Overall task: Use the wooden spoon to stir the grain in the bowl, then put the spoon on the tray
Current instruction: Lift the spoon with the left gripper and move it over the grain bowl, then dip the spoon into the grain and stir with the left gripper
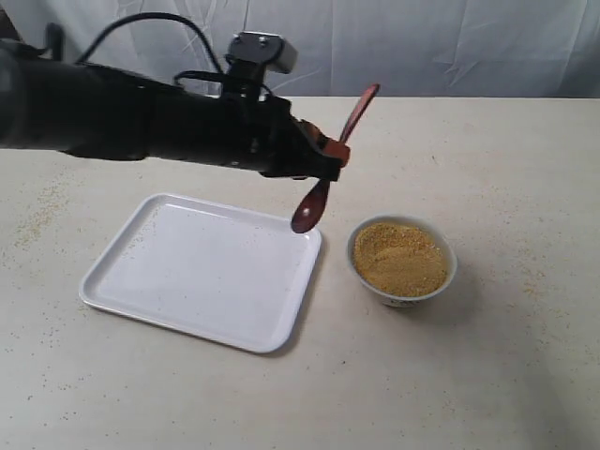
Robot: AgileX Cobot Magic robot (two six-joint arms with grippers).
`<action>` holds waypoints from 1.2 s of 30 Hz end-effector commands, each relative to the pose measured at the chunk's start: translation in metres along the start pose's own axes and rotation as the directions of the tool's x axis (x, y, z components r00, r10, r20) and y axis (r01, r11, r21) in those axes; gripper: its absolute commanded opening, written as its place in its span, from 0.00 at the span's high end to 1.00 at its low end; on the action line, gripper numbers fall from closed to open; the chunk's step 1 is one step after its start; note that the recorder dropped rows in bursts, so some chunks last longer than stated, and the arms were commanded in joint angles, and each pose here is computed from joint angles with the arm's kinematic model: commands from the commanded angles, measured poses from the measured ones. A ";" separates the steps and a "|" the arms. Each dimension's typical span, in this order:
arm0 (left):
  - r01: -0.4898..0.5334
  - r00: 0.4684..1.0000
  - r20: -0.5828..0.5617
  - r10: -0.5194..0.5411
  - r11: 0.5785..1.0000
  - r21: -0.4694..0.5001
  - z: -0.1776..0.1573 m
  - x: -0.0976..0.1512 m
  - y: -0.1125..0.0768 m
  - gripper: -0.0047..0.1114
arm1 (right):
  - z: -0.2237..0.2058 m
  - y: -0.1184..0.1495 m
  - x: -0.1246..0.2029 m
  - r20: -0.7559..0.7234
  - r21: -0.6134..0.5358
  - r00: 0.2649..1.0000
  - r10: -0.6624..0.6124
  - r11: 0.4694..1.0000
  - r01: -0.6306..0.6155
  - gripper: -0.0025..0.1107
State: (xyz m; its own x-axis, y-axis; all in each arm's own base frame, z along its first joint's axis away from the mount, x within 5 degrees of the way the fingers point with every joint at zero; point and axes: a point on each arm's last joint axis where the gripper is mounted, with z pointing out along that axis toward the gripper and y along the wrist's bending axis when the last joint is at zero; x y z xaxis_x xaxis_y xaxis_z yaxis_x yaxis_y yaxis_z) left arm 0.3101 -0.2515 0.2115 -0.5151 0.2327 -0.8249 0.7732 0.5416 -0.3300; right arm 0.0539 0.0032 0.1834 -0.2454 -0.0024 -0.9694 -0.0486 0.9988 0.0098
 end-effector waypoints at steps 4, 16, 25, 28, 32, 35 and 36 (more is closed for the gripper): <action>-0.060 0.998 0.013 0.059 0.997 0.056 0.056 -0.012 -0.024 0.96 | 0.000 0.000 0.000 0.011 -0.004 1.000 -0.001 1.000 0.001 0.98; -0.215 0.975 -0.028 0.222 0.965 0.152 0.109 0.014 -0.038 0.96 | 0.000 0.000 0.000 0.009 -0.004 1.000 -0.001 1.000 0.001 0.98; -0.475 0.866 -0.031 0.499 0.842 0.256 0.116 0.030 -0.057 0.96 | 0.000 0.000 0.000 0.009 -0.004 1.000 -0.001 1.000 0.001 0.98; -0.483 0.861 -0.034 0.508 0.836 0.259 0.116 0.031 -0.057 0.96 | 0.000 0.000 0.000 0.009 -0.004 1.000 -0.001 1.000 0.001 0.98; -0.533 0.824 -0.056 0.564 0.806 0.258 0.116 0.033 -0.055 0.96 | 0.000 0.000 0.000 0.011 -0.004 1.000 -0.001 1.000 0.001 0.98; -0.555 0.807 -0.067 0.587 0.793 0.252 0.116 0.034 -0.053 0.96 | 0.000 0.000 0.000 0.011 -0.004 1.000 -0.001 1.000 0.001 0.98; -0.556 0.807 -0.070 0.587 0.794 0.246 0.116 0.034 -0.053 0.96 | 0.000 0.000 0.000 0.011 -0.004 1.000 -0.001 1.000 0.001 0.98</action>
State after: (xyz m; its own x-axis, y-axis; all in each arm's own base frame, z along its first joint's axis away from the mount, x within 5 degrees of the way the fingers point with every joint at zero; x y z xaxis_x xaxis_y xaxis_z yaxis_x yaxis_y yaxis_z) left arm 0.2944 -0.3647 0.1473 -0.0121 0.5471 -0.8370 0.9930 0.1052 0.0544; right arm 0.0539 0.0032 0.1834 -0.2454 -0.0024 -0.9694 -0.0486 0.9988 0.0098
